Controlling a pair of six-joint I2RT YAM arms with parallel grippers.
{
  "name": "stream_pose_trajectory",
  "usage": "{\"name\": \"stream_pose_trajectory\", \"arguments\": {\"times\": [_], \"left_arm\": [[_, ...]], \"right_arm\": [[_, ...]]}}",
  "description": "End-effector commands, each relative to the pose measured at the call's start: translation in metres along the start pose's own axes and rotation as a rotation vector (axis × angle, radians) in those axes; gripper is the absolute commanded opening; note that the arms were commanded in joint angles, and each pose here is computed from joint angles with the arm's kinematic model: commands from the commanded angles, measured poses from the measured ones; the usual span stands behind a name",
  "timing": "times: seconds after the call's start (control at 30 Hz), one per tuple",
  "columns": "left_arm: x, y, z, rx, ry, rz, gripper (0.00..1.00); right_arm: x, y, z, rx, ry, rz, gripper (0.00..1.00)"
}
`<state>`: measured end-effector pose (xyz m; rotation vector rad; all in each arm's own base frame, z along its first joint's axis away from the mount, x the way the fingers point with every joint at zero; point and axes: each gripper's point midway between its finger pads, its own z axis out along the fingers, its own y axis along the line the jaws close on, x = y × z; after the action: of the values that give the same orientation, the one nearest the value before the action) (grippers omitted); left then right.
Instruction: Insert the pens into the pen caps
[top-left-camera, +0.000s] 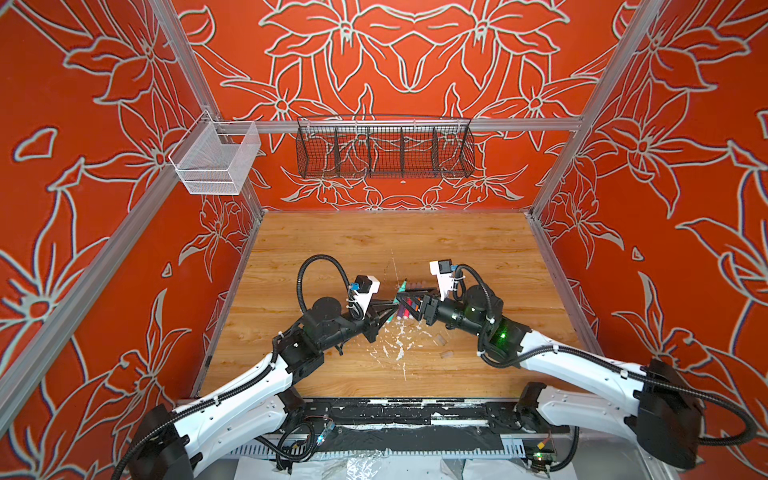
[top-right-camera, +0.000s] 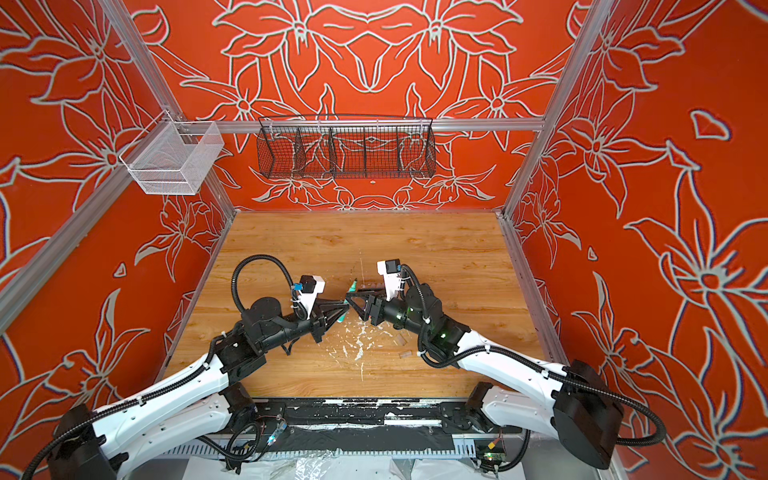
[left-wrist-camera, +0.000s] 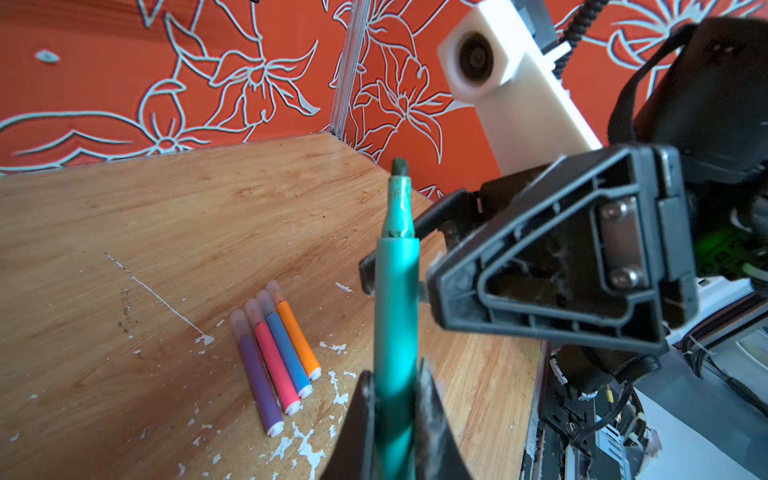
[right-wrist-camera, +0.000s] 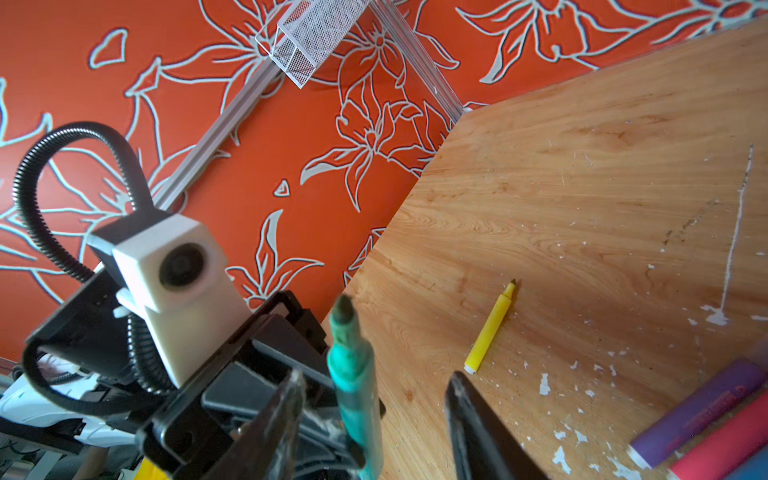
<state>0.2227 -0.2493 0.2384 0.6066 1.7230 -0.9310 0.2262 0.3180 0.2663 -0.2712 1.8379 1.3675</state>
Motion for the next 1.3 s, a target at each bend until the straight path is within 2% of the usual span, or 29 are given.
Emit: {"name": "stream_pose_trajectory", "arguments": {"times": [0.0, 0.07, 0.2, 0.37, 0.47, 0.67, 1.0, 1.13, 1.27], "left_arm": [[0.000, -0.007, 0.002, 0.038, 0.001, 0.036, 0.00], [0.001, -0.008, 0.003, 0.043, 0.009, 0.041, 0.00], [0.001, -0.007, 0.003, 0.037, 0.011, 0.042, 0.00], [0.001, -0.008, 0.006, 0.050, 0.007, 0.039, 0.00], [0.003, -0.007, 0.011, 0.055, 0.017, 0.036, 0.16], [0.004, -0.009, 0.018, 0.073, 0.034, 0.021, 0.28], [0.002, -0.012, 0.016, 0.087, 0.016, 0.019, 0.26], [0.003, -0.011, 0.017, 0.083, 0.024, 0.002, 0.31], [0.002, -0.010, 0.018, 0.080, 0.025, 0.005, 0.31]], "right_arm": [[-0.017, 0.014, 0.005, -0.022, -0.052, -0.024, 0.53], [-0.018, 0.012, 0.009, -0.008, -0.045, -0.030, 0.42], [-0.014, 0.009, 0.015, -0.007, -0.032, -0.015, 0.31], [-0.012, 0.007, 0.019, -0.004, -0.021, 0.002, 0.09], [-0.012, 0.008, 0.017, -0.011, -0.032, 0.009, 0.00], [-0.014, 0.012, 0.014, -0.037, -0.056, 0.026, 0.00], [-0.009, 0.009, 0.016, -0.026, -0.047, 0.023, 0.00], [-0.005, 0.007, 0.020, -0.019, -0.030, 0.026, 0.00], [-0.003, 0.008, 0.023, -0.024, -0.025, 0.021, 0.00]]}}
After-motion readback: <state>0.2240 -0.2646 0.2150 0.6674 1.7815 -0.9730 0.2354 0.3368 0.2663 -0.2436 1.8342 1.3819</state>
